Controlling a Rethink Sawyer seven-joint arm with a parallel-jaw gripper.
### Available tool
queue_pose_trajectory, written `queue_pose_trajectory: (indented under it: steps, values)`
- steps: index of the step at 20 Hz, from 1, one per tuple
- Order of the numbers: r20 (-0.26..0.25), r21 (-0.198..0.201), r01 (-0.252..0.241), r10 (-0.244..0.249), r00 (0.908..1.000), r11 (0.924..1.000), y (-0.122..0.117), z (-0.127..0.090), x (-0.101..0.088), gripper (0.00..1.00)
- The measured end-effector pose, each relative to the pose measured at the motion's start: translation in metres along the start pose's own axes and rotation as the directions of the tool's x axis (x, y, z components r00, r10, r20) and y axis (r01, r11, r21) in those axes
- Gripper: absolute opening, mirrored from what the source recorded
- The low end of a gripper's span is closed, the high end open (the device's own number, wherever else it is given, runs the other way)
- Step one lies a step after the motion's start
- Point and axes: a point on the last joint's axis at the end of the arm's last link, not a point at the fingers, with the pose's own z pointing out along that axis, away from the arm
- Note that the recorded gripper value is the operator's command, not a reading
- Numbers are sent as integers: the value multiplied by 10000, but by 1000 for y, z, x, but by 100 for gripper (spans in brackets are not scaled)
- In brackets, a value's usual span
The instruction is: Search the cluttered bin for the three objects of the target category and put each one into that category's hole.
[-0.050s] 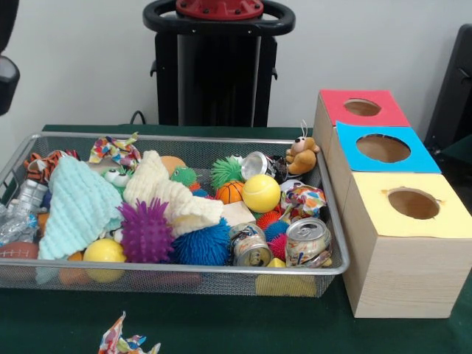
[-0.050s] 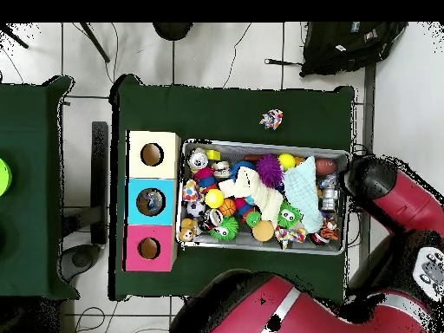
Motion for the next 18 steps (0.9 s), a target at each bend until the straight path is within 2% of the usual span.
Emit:
queue_pose_trajectory:
  steps: [2,8,18]
  values:
    - [33,-67,-104,105,9999,9999,-2,-6,-7,100]
    - [-83,-264,-331,329,9994,9991,-4,-5,-15,100]
    - [-891,-604,-751,696,9936,9953,-4,26,-6,100]
